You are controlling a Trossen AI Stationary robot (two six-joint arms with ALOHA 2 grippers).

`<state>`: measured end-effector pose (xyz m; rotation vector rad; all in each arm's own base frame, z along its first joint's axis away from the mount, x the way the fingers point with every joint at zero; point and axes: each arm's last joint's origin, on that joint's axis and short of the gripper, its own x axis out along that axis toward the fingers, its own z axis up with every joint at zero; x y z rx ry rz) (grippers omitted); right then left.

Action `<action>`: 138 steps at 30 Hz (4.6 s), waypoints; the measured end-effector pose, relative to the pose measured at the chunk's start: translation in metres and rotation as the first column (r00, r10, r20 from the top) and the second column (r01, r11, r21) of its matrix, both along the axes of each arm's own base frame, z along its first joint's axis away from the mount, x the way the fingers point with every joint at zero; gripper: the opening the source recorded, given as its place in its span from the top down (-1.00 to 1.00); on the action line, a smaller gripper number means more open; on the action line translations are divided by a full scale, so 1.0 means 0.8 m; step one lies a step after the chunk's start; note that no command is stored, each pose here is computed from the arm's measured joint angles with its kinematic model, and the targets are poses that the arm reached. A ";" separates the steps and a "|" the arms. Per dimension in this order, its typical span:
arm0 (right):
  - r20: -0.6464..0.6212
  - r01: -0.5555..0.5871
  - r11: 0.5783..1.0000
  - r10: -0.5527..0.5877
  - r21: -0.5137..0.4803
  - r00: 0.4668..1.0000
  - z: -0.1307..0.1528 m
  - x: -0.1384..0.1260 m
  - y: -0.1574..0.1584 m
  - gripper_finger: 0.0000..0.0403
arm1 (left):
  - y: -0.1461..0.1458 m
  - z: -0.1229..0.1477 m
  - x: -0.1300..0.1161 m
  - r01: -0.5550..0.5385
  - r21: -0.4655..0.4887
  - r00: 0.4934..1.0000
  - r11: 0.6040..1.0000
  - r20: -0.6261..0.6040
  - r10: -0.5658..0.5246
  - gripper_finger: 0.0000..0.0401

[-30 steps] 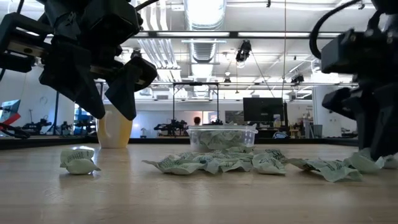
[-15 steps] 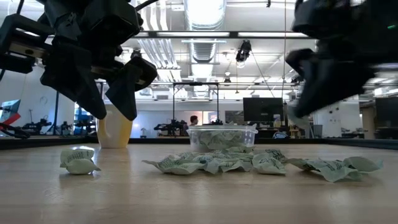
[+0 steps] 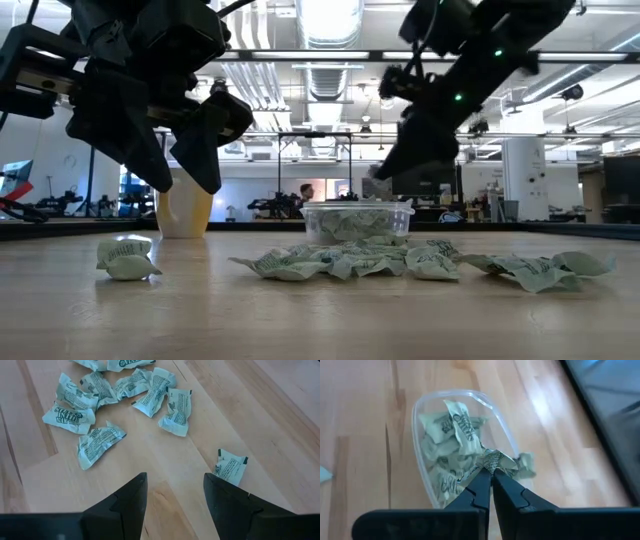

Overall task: Pick and place Stevia / Truvia into bins
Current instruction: Put the stevia packet into the transparent bin

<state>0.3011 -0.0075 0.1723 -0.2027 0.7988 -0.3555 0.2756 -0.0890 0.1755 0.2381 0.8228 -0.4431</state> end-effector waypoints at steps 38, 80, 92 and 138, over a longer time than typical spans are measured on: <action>-0.042 -0.157 0.954 0.173 0.255 0.984 0.059 -0.034 0.035 0.28 | -0.035 -0.038 0.003 0.048 -0.060 0.993 0.997 -0.105 -0.055 0.11; -0.104 -0.055 0.917 0.104 0.395 0.989 0.051 -0.079 0.072 0.57 | 0.052 0.011 0.060 -0.538 0.538 0.825 0.649 0.495 0.273 0.95; -0.102 -0.051 0.915 0.100 0.399 0.990 0.051 -0.079 0.072 0.56 | 0.143 0.012 0.073 -0.511 0.366 0.827 0.778 0.456 0.329 0.95; -0.102 -0.292 0.750 0.430 0.593 0.897 -0.060 -0.039 0.156 0.23 | 0.036 0.012 0.017 -0.180 0.104 0.982 0.978 0.074 0.173 0.08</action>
